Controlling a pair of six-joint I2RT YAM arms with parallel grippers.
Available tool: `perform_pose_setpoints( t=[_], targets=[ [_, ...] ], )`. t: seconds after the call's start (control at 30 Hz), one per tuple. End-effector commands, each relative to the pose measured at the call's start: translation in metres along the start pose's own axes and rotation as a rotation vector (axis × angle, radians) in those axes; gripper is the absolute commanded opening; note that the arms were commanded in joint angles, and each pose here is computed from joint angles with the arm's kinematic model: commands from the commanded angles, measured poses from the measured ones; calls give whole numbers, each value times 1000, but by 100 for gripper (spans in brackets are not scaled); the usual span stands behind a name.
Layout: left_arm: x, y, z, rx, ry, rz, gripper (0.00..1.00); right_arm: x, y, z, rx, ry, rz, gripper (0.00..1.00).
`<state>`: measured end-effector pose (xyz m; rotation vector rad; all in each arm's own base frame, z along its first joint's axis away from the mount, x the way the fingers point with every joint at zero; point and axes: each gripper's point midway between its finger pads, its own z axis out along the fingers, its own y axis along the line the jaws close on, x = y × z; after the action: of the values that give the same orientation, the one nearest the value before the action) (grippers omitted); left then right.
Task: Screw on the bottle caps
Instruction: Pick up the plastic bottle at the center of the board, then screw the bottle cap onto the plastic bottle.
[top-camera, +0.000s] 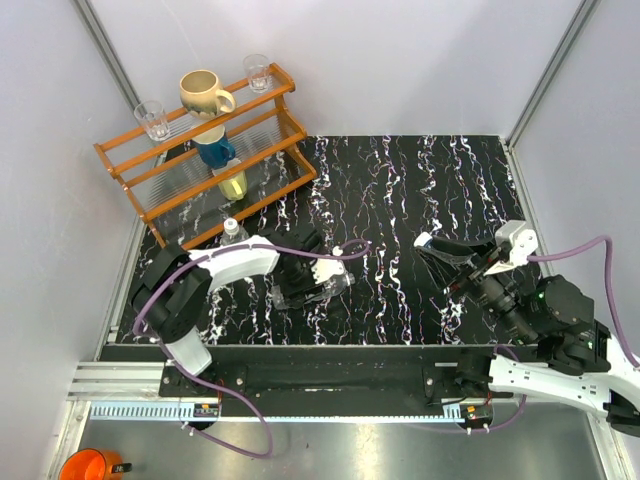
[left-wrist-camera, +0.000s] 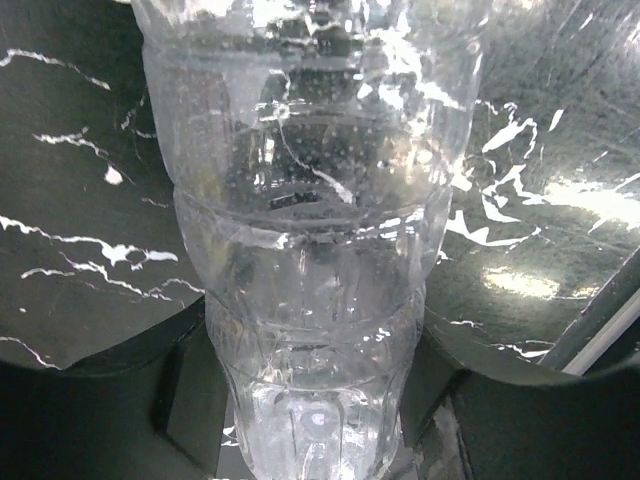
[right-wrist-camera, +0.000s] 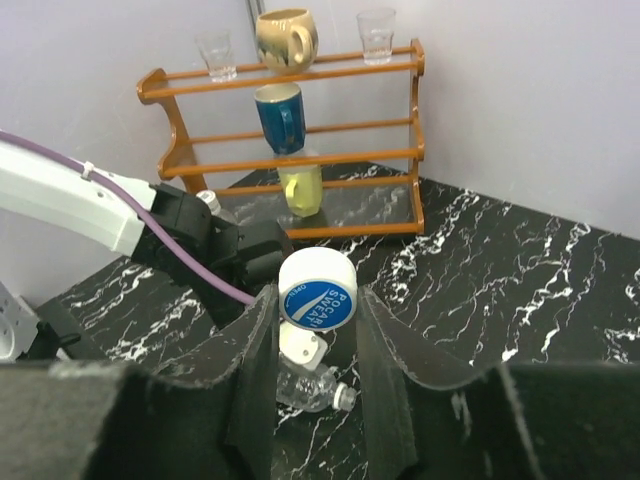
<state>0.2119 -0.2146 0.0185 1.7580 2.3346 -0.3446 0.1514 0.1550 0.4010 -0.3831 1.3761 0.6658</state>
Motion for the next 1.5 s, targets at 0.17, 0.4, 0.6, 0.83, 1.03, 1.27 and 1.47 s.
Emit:
perform_pose_setpoints(
  t=[0.17,0.4,0.6,0.83,1.03,1.27,1.47],
  targets=[
    [-17,-5,-104,-128,-116,51,44,14,42,-9,-195,193,74,36],
    [-1,-50,-201,-157,-154,200,44,33,106,-15,-484,426,93,34],
    [32,-72,-231,-184,-149,265,44,24,138,-11,-621,493,108,33],
    [30,-81,-256,-207,-210,261,43,28,165,-1,-703,576,129,32],
    [29,-90,-272,-196,-247,263,43,37,164,17,-669,542,82,29],
    [27,-97,-274,-157,-257,265,43,23,148,36,-573,426,30,27],
    [24,-97,-268,-145,-255,268,42,26,143,41,-554,417,3,27]
  ],
)
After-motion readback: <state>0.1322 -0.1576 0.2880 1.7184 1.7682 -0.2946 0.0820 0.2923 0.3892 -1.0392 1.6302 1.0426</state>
